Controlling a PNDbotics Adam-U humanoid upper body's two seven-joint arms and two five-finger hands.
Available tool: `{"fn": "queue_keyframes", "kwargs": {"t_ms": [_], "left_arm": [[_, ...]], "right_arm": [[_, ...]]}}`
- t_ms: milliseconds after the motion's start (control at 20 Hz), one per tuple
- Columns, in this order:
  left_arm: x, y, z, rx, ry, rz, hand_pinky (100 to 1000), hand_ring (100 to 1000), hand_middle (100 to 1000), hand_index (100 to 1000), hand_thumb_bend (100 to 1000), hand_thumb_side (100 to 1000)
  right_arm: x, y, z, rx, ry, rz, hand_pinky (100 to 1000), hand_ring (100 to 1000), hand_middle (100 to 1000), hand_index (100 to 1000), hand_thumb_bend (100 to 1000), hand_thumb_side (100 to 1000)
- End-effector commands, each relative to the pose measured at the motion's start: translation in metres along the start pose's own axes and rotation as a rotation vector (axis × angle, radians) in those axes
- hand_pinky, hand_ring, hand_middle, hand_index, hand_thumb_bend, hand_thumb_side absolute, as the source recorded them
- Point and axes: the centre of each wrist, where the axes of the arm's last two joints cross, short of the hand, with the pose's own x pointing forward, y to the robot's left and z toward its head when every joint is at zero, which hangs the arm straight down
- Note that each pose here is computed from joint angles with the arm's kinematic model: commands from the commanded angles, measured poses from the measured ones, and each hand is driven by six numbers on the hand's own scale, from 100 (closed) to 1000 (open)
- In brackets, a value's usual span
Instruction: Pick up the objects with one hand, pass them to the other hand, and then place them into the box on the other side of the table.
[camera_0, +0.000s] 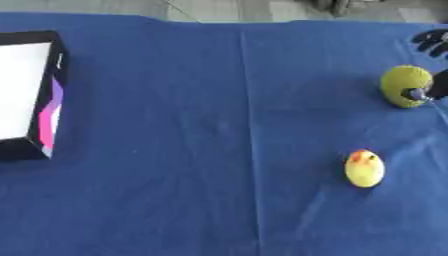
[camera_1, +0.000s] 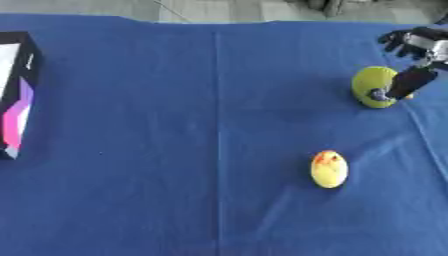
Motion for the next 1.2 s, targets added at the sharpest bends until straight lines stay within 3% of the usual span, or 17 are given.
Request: {"fn": "queue_keyframes", "kwargs": {"t_ms": [50,250,450,550,900,1100,1200], "left_arm": [[0.007,0.005,-0.003,0.01,-0.045,-0.002,741,752,767,888,133,839],[0.007,0.005,-0.003,0.002,-0.041,-0.015,741,752,765,886,125,835],[0.008,0.005,-0.004,-0.001,-0.044,-0.015,743,753,765,885,124,832],[0.009,0.005,-0.004,-0.005,-0.049,-0.015,743,753,763,884,123,832],[0.01,0.003,-0.004,-0.006,-0.063,-0.022,743,753,756,879,118,826],[0.011,0.001,-0.004,-0.014,-0.073,-0.023,743,752,751,878,117,827],[0.01,0.001,-0.004,-0.019,-0.069,-0.025,743,751,747,876,117,829]], "right_arm": [[-0.01,-0.003,-0.003,-0.04,0.079,0.037,898,897,853,927,384,100],[-0.011,0.005,-0.007,0.0,0.101,0.043,887,883,758,852,391,100],[-0.011,0.007,-0.008,-0.002,0.132,0.064,880,870,752,844,402,100],[-0.013,0.01,-0.009,-0.033,0.172,0.088,872,855,731,828,403,100],[-0.01,0.022,-0.01,-0.19,0.213,0.175,820,669,468,650,321,100],[-0.007,0.031,-0.01,-0.332,0.206,0.27,770,587,385,547,315,100],[-0.006,0.035,-0.009,-0.373,0.184,0.294,755,583,391,530,321,100]]}}
